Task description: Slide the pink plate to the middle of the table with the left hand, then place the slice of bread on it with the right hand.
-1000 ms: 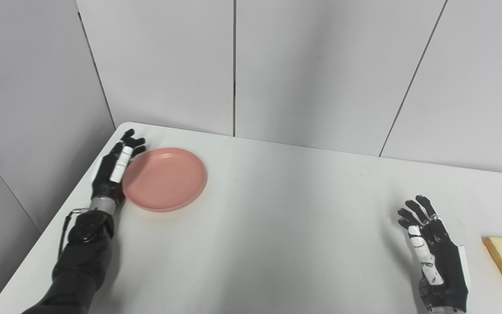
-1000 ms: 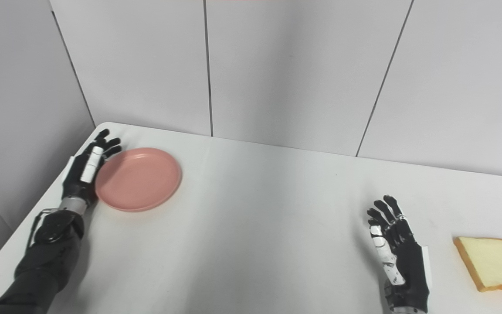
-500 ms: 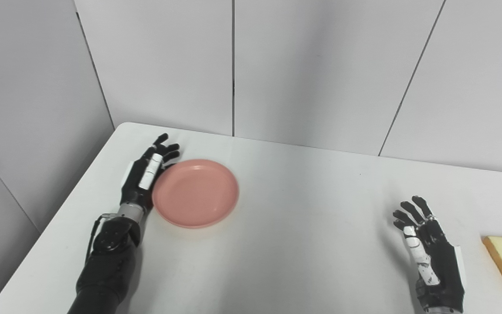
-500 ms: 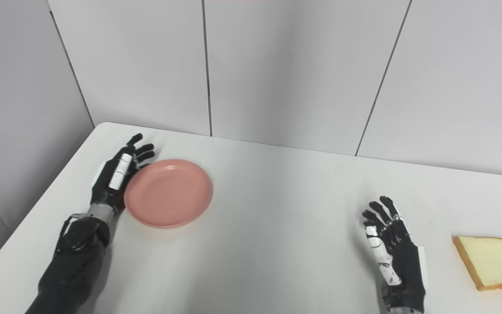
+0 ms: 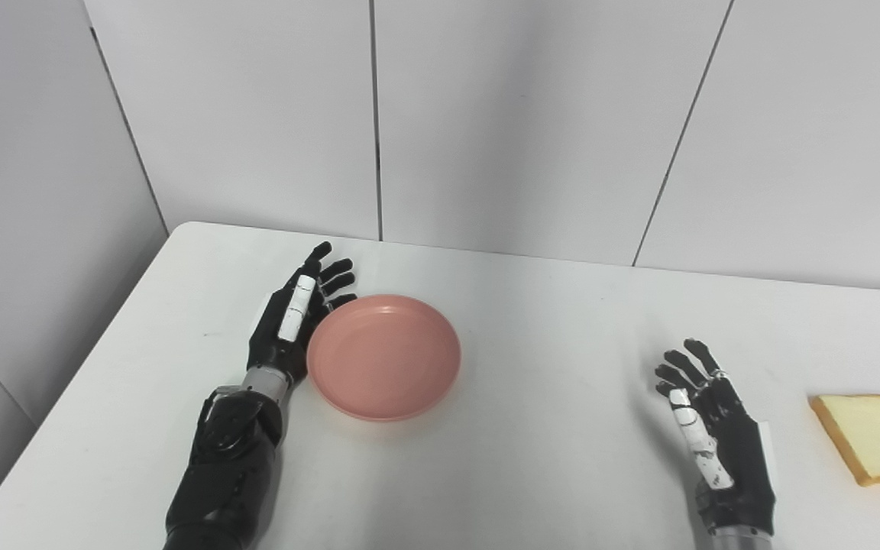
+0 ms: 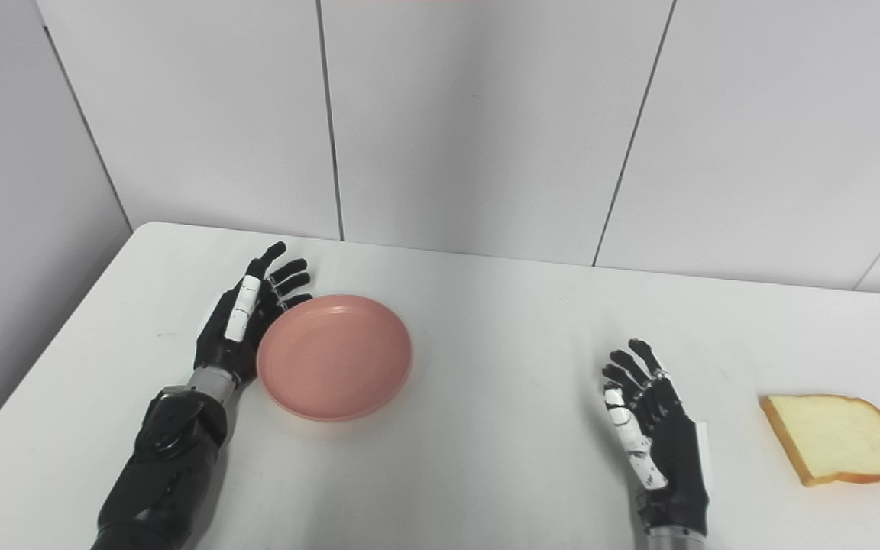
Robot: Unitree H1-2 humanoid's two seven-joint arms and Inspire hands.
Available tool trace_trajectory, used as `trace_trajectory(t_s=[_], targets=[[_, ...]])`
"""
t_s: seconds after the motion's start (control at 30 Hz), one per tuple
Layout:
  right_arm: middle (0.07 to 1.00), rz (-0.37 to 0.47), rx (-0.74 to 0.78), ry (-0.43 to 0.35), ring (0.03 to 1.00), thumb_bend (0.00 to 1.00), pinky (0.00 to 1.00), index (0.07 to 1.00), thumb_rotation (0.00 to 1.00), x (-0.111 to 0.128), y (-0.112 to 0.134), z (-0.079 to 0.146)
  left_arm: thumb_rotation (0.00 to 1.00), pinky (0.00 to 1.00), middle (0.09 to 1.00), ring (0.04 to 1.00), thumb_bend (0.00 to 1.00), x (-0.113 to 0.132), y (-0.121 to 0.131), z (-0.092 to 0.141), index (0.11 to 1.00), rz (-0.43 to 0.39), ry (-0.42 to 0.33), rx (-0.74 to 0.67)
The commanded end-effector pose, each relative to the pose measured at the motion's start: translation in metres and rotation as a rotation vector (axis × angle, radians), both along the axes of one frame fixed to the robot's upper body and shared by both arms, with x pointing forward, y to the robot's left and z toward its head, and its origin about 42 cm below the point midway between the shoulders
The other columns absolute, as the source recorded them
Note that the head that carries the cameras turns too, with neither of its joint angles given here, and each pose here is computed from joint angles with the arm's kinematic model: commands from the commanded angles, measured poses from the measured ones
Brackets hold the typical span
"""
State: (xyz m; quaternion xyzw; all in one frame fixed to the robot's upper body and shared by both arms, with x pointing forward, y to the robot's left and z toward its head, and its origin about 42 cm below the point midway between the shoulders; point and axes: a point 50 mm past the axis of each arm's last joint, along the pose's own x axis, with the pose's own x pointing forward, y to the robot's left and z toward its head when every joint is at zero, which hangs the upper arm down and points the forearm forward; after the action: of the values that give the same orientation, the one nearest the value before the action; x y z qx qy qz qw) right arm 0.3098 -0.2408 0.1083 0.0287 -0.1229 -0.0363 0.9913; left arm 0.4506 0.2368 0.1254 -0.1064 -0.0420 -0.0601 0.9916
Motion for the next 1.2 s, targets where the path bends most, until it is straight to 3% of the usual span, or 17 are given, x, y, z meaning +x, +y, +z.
trace_trajectory(t_s=[0.0,0.27,0.53,0.67,0.83,1.17], targets=[[0.803,0.002,0.033,0.079,0.768,0.48,0.77,0.844,0.60,-0.014,0.013,-0.020,0.77,0.74,0.815,0.828,0.87,-0.008,-0.018,-0.018,0.893,-0.048,0.083,-0.046],[0.799,0.003,0.038,0.072,0.755,0.47,0.75,0.845,0.58,-0.013,0.023,-0.019,0.78,0.76,0.837,0.840,0.84,-0.020,-0.057,-0.039,0.898,-0.108,0.142,-0.067],[0.793,0.004,0.026,0.074,0.748,0.47,0.73,0.846,0.59,-0.012,0.040,-0.014,0.78,0.77,0.857,0.855,0.82,-0.023,-0.077,-0.043,0.903,-0.112,0.182,-0.171],[0.787,-0.002,0.029,0.079,0.739,0.47,0.72,0.835,0.58,-0.011,0.051,-0.011,0.79,0.82,0.878,0.875,0.81,-0.024,-0.082,-0.041,0.928,-0.136,0.194,-0.206],[0.791,-0.007,0.021,0.075,0.737,0.44,0.70,0.844,0.58,-0.009,0.063,-0.009,0.81,0.79,0.873,0.867,0.82,-0.026,-0.084,-0.041,0.924,-0.169,0.201,-0.158],[0.783,-0.011,0.038,0.081,0.733,0.44,0.69,0.834,0.59,-0.007,0.072,-0.005,0.75,0.80,0.873,0.863,0.80,-0.028,-0.080,-0.046,0.917,-0.167,0.203,-0.101]])
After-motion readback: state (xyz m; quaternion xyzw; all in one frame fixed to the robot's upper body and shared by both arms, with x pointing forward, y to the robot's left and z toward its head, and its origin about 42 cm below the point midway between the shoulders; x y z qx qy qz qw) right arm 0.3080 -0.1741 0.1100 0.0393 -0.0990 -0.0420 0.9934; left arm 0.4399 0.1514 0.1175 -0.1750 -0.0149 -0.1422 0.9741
